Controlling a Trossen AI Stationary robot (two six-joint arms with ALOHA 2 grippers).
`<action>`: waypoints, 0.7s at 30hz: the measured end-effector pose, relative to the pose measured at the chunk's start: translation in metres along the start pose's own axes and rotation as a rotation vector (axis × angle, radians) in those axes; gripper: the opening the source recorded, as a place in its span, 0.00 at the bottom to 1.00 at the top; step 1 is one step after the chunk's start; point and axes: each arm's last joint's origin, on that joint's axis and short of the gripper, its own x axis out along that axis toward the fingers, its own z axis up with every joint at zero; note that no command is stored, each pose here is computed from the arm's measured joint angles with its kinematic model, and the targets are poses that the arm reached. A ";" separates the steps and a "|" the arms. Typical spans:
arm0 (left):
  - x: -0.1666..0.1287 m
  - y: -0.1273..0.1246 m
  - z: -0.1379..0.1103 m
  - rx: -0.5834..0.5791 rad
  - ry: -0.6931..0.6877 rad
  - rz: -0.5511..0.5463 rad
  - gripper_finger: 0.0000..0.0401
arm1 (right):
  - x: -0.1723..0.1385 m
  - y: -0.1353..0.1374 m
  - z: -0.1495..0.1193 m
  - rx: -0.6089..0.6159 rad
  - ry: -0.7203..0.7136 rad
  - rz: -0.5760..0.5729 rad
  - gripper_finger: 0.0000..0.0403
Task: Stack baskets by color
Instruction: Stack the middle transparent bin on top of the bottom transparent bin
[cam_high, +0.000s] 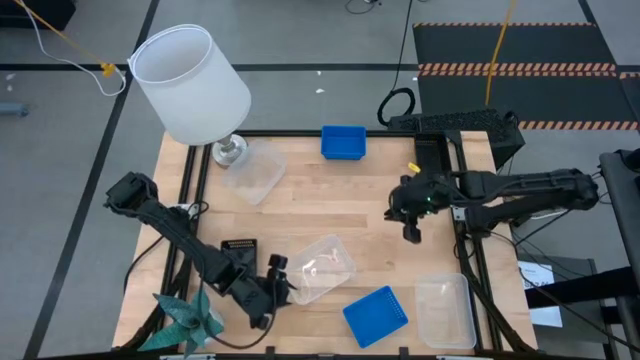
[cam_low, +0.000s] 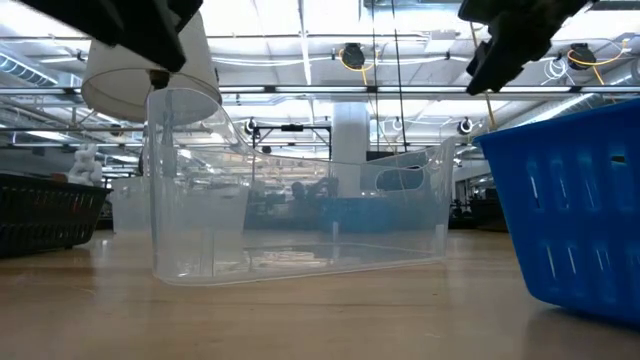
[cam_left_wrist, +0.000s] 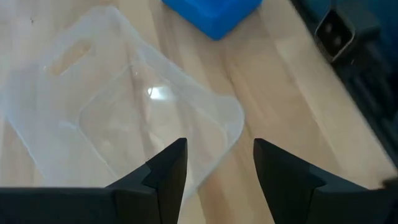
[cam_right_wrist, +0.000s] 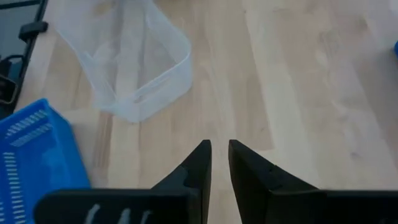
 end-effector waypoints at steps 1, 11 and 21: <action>0.000 0.000 -0.001 0.013 0.011 0.002 0.47 | 0.000 0.003 -0.001 0.001 0.008 0.000 0.12; 0.009 0.004 -0.008 0.120 0.079 0.020 0.47 | -0.001 0.025 -0.010 0.014 0.033 -0.032 0.12; 0.012 0.005 -0.012 0.238 0.121 0.030 0.46 | 0.008 0.042 -0.008 0.109 -0.039 -0.112 0.12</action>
